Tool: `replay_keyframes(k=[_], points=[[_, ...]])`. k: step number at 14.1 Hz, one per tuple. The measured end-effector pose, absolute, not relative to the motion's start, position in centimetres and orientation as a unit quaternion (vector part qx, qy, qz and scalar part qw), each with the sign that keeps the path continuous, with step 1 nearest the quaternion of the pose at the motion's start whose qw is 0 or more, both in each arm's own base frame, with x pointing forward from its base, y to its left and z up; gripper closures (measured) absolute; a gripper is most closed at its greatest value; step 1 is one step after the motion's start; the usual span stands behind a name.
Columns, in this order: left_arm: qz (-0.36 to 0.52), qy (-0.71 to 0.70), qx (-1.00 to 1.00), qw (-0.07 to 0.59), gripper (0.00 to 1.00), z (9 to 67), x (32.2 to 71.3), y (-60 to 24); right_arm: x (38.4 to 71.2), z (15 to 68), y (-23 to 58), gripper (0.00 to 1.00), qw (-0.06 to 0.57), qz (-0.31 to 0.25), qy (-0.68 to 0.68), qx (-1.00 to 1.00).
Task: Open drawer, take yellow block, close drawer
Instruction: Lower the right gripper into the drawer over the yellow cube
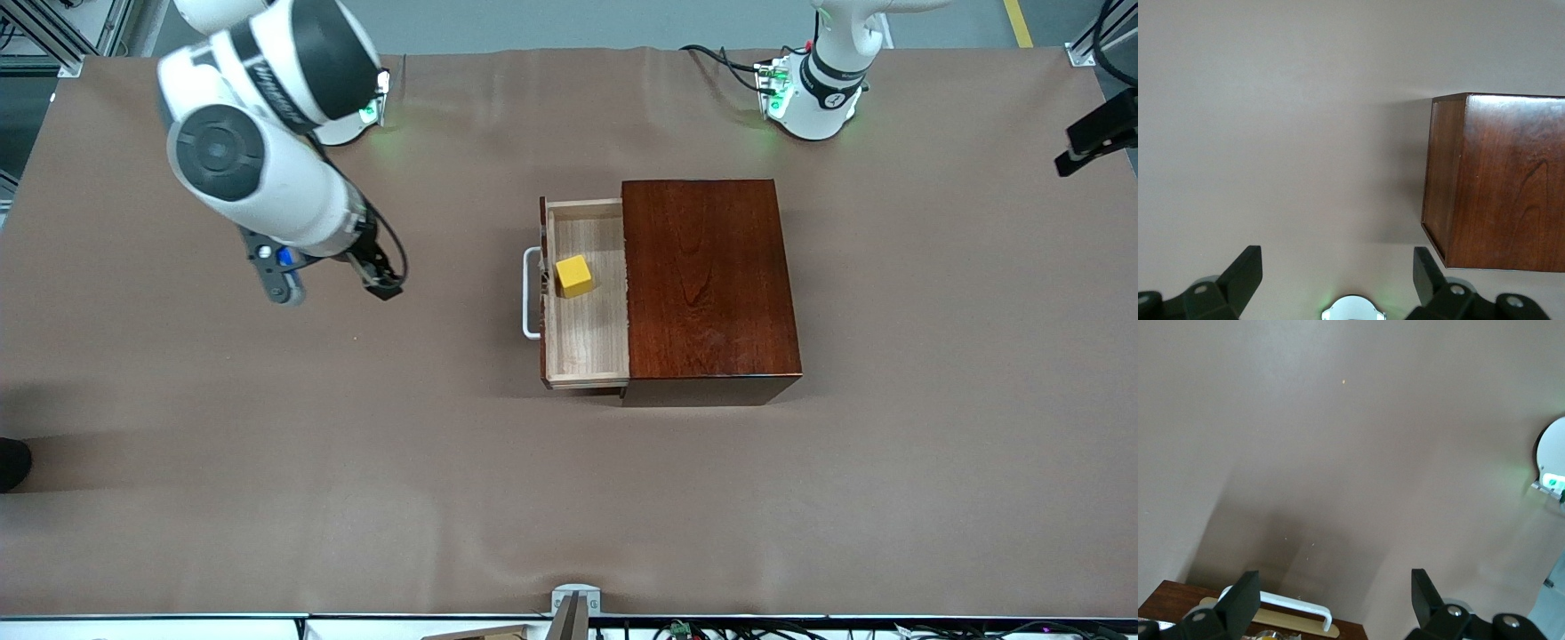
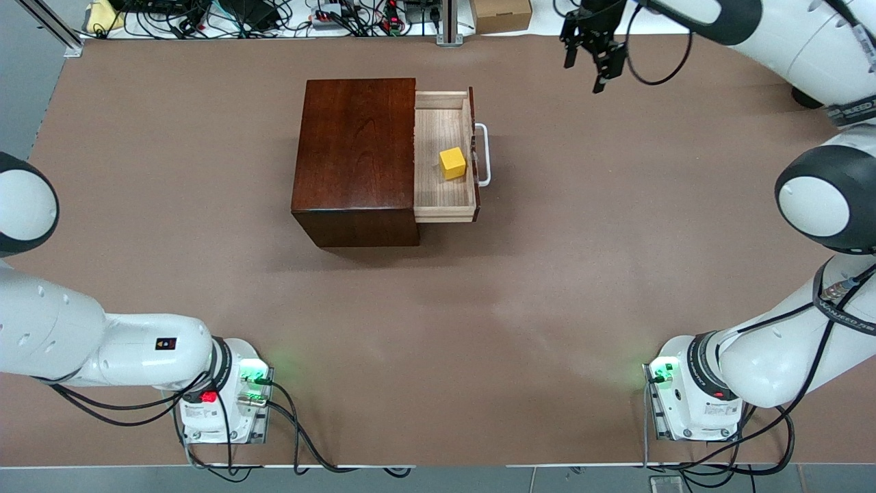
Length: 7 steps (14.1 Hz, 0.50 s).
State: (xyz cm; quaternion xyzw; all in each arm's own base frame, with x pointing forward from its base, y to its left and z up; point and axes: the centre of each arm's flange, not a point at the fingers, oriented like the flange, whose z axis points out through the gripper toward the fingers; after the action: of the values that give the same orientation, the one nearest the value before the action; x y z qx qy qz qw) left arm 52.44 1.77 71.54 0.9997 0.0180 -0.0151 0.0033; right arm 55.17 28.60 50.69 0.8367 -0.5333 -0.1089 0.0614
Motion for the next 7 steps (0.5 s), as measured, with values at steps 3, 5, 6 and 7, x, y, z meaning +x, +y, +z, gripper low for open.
replay_keyframes(k=[3, 5, 6, 7], points=[[-0.016, 0.009, 1.0, 0.003, 0.0, 71.4, 52.5, 0.8, 55.3, 49.0, 31.0, 0.0, 0.049, -0.112, -0.562, 0.818], [-0.016, -0.005, 1.0, 0.003, 0.0, 71.1, 52.6, -0.8, 55.0, 47.9, 33.4, 0.0, 0.041, -0.106, -0.584, 0.803], [-0.014, -0.013, 1.0, 0.004, 0.0, 71.0, 52.8, -1.7, 54.7, 47.3, 35.1, 0.0, 0.037, -0.101, -0.596, 0.796], [-0.011, -0.02, 1.0, 0.004, 0.0, 70.8, 52.9, -2.5, 54.3, 46.4, 36.9, 0.0, 0.033, -0.095, -0.606, 0.789]])
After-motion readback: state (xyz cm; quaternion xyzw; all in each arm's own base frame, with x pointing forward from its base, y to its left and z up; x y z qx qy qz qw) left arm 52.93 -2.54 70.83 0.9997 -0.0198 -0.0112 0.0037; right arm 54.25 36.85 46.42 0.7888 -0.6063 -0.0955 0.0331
